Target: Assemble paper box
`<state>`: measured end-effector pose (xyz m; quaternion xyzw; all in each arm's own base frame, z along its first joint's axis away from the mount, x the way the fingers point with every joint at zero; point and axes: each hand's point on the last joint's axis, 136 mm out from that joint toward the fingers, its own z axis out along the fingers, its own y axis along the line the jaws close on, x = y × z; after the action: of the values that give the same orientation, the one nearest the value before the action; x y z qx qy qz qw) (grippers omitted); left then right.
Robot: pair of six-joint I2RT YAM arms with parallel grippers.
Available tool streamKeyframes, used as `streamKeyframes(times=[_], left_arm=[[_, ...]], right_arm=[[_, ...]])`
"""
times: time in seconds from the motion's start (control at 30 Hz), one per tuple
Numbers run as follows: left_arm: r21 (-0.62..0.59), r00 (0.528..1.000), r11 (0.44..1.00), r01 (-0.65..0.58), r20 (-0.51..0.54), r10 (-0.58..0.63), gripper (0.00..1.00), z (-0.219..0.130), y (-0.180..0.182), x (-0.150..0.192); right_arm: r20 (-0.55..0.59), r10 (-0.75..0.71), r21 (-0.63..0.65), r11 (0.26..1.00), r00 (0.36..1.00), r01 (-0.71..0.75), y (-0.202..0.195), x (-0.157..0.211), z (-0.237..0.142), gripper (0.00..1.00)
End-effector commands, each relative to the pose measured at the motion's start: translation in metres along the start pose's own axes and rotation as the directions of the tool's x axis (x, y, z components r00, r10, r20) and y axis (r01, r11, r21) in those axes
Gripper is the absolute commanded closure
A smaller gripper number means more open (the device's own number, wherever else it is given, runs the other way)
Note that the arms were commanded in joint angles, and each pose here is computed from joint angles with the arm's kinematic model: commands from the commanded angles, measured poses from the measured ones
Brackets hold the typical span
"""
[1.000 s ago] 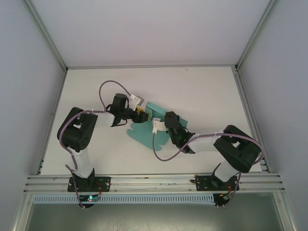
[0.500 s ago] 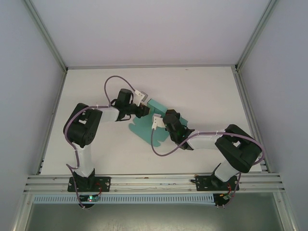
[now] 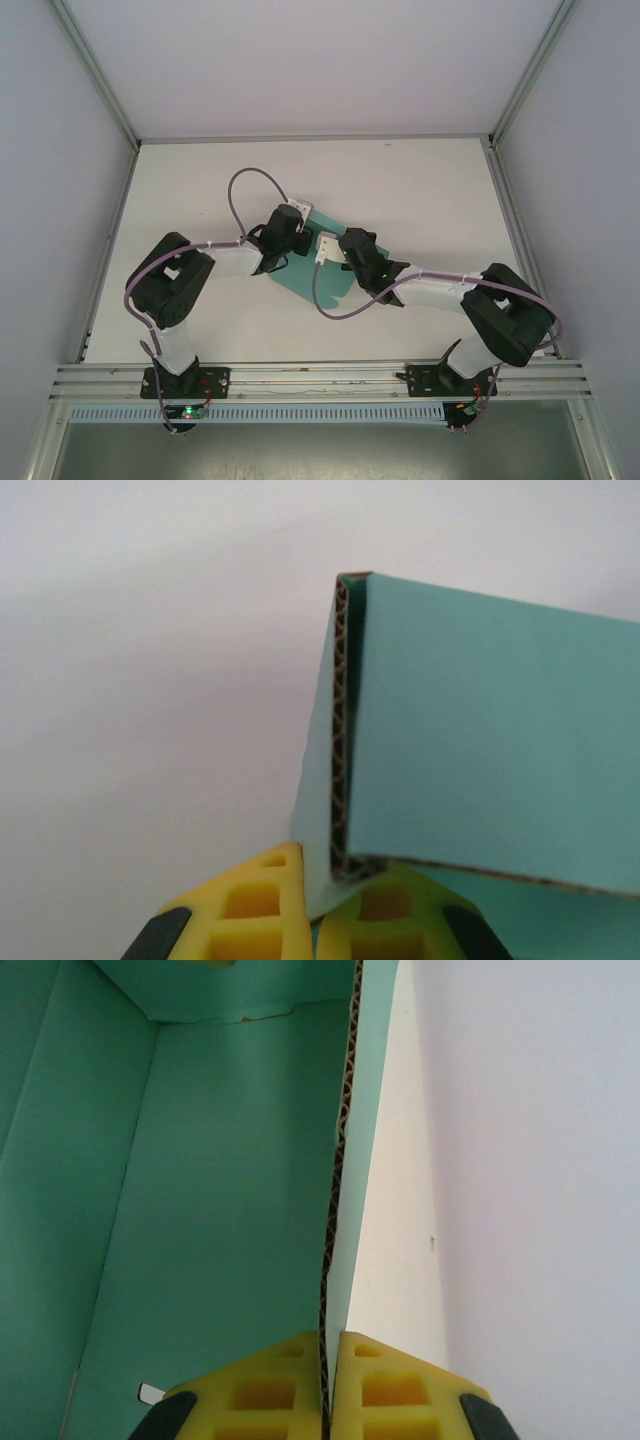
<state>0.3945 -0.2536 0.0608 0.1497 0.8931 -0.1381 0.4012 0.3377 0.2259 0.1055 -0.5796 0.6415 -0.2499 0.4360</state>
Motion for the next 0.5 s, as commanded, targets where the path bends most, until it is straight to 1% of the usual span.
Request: streamKeyframes(times=[0.0,0.07,0.13,0.17,0.2,0.23,0.3,0.33,0.4,0.47], left_arm=[[-0.289,0.985,0.942,0.170,0.059,-0.160,1.00,-0.025,0.041,-0.003],[-0.367,0.983,0.912,0.183,0.057,-0.174,1.00,-0.033,0.048,0.011],[-0.348,0.985,0.922,0.171,0.048,-0.164,1.00,-0.029,0.045,0.019],[-0.316,0.987,0.935,0.160,0.049,-0.153,1.00,-0.025,0.041,0.022],[-0.234,0.992,0.965,0.122,0.048,-0.113,1.00,-0.019,0.030,0.023],[-0.202,0.992,0.973,0.113,0.072,-0.100,1.00,-0.016,0.026,0.022],[-0.113,0.993,0.990,0.083,0.088,-0.073,1.00,-0.013,0.019,0.020],[-0.103,0.992,0.990,0.095,0.092,-0.086,0.99,-0.014,0.022,0.018],[-0.032,0.993,0.996,0.083,0.087,-0.080,0.87,-0.014,0.021,0.013],[0.028,0.992,0.997,0.068,0.104,-0.070,0.91,-0.017,0.019,0.009]], right_arm=[[0.040,-0.044,-0.340,0.939,0.998,0.055,0.084,0.006,-0.013,1.00],[0.037,-0.038,-0.352,0.935,0.999,0.048,0.087,0.007,-0.014,1.00],[0.039,-0.047,-0.363,0.930,0.998,0.058,0.088,0.008,-0.014,1.00],[0.038,-0.050,-0.365,0.929,0.998,0.060,0.089,0.008,-0.014,1.00],[0.041,-0.056,-0.369,0.927,0.998,0.067,0.090,0.008,-0.014,1.00],[0.044,-0.056,-0.368,0.927,0.997,0.068,0.089,0.007,-0.014,1.00],[0.049,-0.061,-0.384,0.920,0.997,0.075,0.091,0.006,-0.015,1.00],[0.046,-0.060,-0.391,0.917,0.997,0.073,0.091,0.006,-0.015,1.00],[0.048,-0.059,-0.410,0.909,0.997,0.074,0.094,0.006,-0.016,1.00],[0.047,-0.057,-0.425,0.902,0.997,0.072,0.096,0.006,-0.017,1.00]])
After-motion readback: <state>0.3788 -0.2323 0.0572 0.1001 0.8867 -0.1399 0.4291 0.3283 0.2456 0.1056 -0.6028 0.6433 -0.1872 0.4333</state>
